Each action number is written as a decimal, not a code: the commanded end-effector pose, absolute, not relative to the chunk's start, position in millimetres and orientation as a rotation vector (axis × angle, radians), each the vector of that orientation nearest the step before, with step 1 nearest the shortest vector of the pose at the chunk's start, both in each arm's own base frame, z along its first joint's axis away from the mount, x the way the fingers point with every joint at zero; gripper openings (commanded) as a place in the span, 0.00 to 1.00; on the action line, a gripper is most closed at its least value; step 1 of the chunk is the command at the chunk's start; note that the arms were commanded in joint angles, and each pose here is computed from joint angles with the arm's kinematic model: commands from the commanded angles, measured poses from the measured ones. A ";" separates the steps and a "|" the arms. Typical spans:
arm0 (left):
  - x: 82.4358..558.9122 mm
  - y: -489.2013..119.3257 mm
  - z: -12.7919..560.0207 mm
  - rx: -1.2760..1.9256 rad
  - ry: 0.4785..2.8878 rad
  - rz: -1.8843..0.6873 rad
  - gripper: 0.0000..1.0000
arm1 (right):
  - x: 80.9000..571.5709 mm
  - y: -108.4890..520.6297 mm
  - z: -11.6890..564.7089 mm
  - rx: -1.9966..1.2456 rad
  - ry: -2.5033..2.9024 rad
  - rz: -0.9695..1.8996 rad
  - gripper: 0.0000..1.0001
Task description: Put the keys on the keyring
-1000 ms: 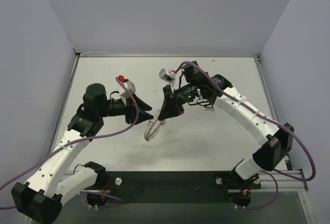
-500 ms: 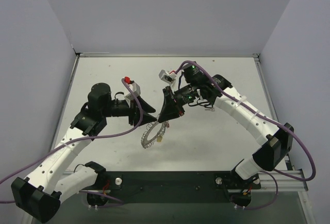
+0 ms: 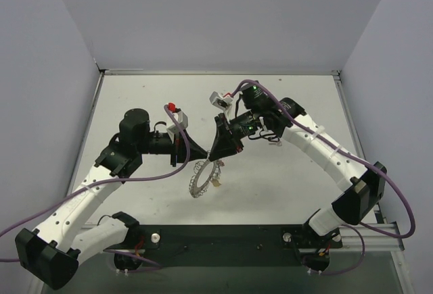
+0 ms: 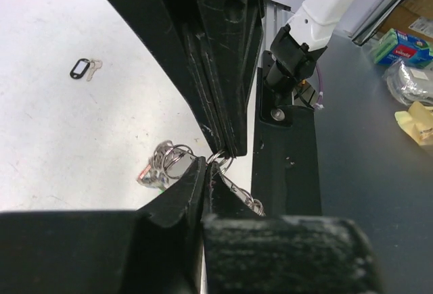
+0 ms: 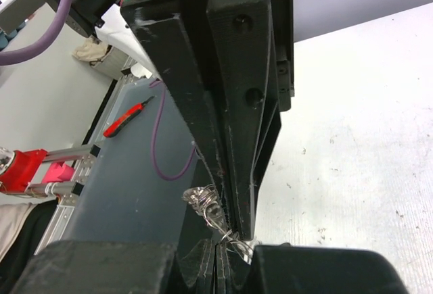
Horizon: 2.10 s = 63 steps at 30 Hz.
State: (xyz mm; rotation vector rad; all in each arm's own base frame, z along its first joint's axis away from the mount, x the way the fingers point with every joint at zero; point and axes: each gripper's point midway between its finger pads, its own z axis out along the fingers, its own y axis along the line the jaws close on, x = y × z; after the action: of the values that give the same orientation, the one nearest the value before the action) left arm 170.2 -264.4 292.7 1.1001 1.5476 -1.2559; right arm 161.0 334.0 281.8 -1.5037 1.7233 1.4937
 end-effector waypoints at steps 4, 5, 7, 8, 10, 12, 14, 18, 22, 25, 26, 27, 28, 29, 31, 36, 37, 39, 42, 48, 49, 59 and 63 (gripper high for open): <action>169.6 -268.9 315.9 1.120 1.458 -1.245 0.00 | 149.3 332.0 311.8 -1.542 1.550 1.499 0.00; 170.4 -268.2 316.6 1.113 1.458 -1.235 0.00 | 150.1 331.6 312.0 -1.540 1.552 1.494 0.00; 170.2 -266.5 318.7 1.102 1.447 -1.220 0.00 | 153.3 331.0 310.7 -1.530 1.568 1.474 0.00; 172.2 -265.6 319.5 1.088 1.447 -1.204 0.00 | 154.6 331.2 310.0 -1.524 1.579 1.467 0.00; 172.3 -264.3 326.3 1.068 1.421 -1.191 0.00 | 159.3 331.2 308.9 -1.510 1.595 1.446 0.06; 176.0 -263.0 327.5 1.043 1.415 -1.167 0.00 | 165.9 330.2 307.7 -1.480 1.623 1.410 0.29; 178.2 -260.9 328.2 1.023 1.415 -1.145 0.00 | 173.2 330.5 305.1 -1.426 1.656 1.390 0.44; 181.3 -259.0 328.1 1.003 1.418 -1.121 0.00 | 193.9 320.8 312.5 -1.241 1.644 1.269 0.62; 182.5 -258.5 326.1 0.995 1.424 -1.112 0.00 | 222.2 304.7 341.8 -1.034 1.518 1.214 0.74; 182.8 -258.5 325.9 0.993 1.418 -1.110 0.00 | 224.5 301.0 342.2 -1.009 1.519 1.195 0.75; 182.5 -258.8 327.4 0.995 1.408 -1.109 0.00 | 224.9 301.7 341.7 -1.011 1.520 1.198 0.76; 181.6 -258.8 326.5 0.996 1.406 -1.112 0.00 | 225.4 302.0 339.4 -1.012 1.527 1.199 0.76; 181.5 -258.6 326.1 0.997 1.400 -1.110 0.00 | 225.1 302.5 338.5 -1.014 1.529 1.204 0.76; 180.8 -258.7 328.5 0.999 1.382 -1.108 0.00 | 225.1 303.1 336.8 -1.017 1.534 1.209 0.76; 178.5 -257.2 322.5 1.005 1.382 -1.105 0.00 | 223.1 304.1 336.5 -1.034 1.526 1.222 0.76; 172.6 -253.9 331.9 1.037 1.238 -1.050 0.00 | 220.0 305.2 334.2 -1.059 1.523 1.240 0.76; 171.5 -253.2 328.1 1.044 1.233 -1.044 0.00 | 221.9 305.1 333.2 -1.055 1.526 1.230 0.76; 165.1 -250.7 333.2 1.078 1.154 -1.007 0.00 | 227.1 303.4 330.7 -1.037 1.541 1.206 0.75; 160.8 -245.9 333.9 1.083 1.091 -0.960 0.00 | 247.6 296.6 319.9 -0.943 1.614 1.135 0.75; 157.3 -243.3 332.1 1.091 1.073 -0.943 0.00 | 311.7 263.0 284.9 -0.594 1.836 0.945 0.76; 157.2 -243.5 332.0 1.093 1.074 -0.944 0.00 | 326.5 251.4 273.9 -0.523 1.883 0.920 0.76; 156.8 -245.6 328.8 1.095 1.078 -0.957 0.00 | 390.8 155.4 159.7 0.018 2.313 0.483 0.75; 156.2 -246.6 325.5 1.101 1.083 -0.965 0.00 | 397.5 119.3 123.3 0.125 2.447 0.226 0.68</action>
State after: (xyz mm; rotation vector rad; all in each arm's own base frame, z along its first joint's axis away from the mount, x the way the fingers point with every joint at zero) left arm 159.4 -244.9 303.5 1.0882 1.2024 -0.9899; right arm 390.9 161.5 141.3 -0.0253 2.3495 0.5148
